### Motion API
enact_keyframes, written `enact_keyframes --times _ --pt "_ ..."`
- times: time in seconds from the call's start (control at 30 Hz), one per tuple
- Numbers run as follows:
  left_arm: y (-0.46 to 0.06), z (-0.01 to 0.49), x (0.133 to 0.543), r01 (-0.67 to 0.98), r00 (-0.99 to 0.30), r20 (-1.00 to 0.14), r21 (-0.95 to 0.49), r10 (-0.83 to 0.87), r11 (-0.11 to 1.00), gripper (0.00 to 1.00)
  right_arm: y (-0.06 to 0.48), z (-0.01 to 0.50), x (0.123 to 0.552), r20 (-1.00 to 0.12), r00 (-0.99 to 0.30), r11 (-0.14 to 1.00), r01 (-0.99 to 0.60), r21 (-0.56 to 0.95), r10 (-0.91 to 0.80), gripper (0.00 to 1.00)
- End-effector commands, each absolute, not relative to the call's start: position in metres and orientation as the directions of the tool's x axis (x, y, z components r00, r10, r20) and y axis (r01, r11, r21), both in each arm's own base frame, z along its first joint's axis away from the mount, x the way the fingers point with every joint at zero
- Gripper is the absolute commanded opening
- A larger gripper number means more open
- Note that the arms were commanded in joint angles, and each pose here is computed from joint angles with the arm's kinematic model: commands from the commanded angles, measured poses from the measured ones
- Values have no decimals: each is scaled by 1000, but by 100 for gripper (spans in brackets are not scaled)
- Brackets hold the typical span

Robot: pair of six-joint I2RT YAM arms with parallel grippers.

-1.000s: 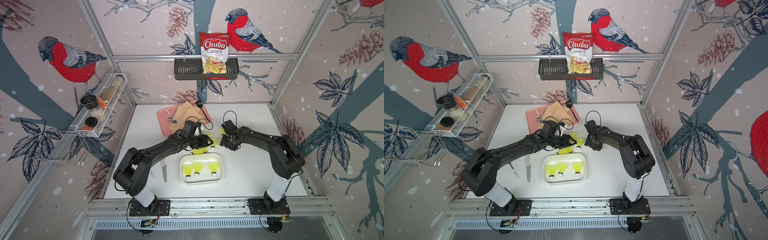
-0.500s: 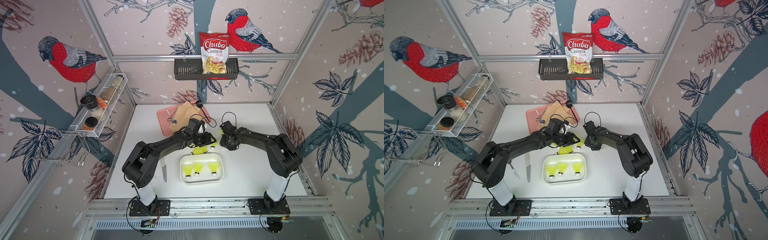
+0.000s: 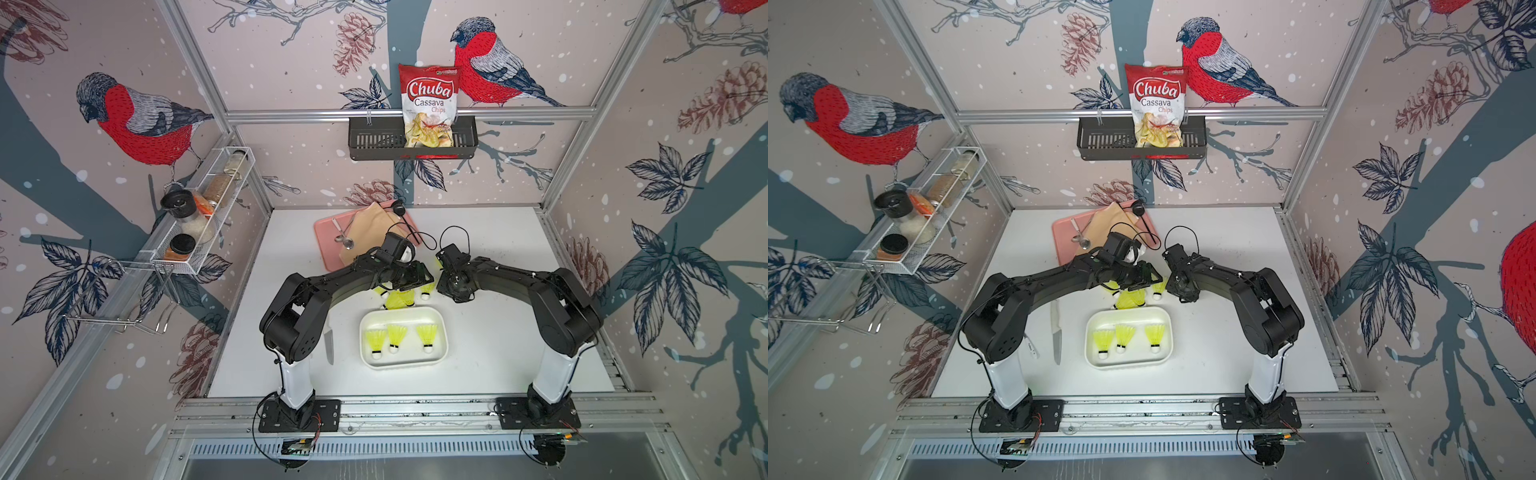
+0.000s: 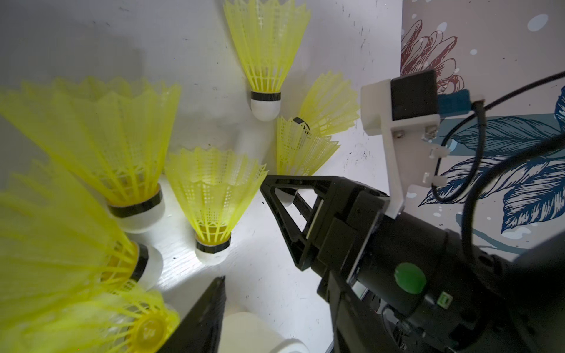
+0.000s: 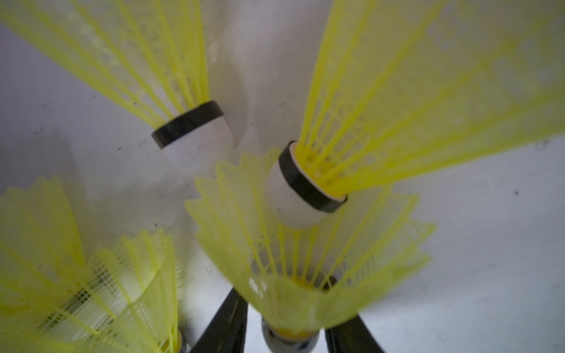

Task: Put the shuttlecocks into the storage box
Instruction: Pick up the shuttlecock at the center of the board.

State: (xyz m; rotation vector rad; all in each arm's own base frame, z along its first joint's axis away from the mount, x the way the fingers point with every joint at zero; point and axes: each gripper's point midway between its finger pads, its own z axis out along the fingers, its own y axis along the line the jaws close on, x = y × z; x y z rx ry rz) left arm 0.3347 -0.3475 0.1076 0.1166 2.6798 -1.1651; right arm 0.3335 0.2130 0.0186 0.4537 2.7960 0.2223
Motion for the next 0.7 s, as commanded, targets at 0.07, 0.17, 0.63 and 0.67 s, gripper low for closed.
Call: enact_keyframes --times 0.07,0.17,0.63,0.67 --pt "-345 107 337 154 -973 -232 -700 -18 698 63 203 3 313 -189 -922 939 313 144 337 34" --pt "-343 109 338 155 -971 -237 -697 -21 700 65 202 2 313 -186 -924 940 312 136 333 28" --pt "-343 132 341 189 -959 -283 -705 -27 684 73 208 47 310 -276 -922 959 240 149 273 19" --pt "-343 133 341 190 -958 -285 -705 -28 683 73 208 51 310 -282 -921 961 233 149 267 19"
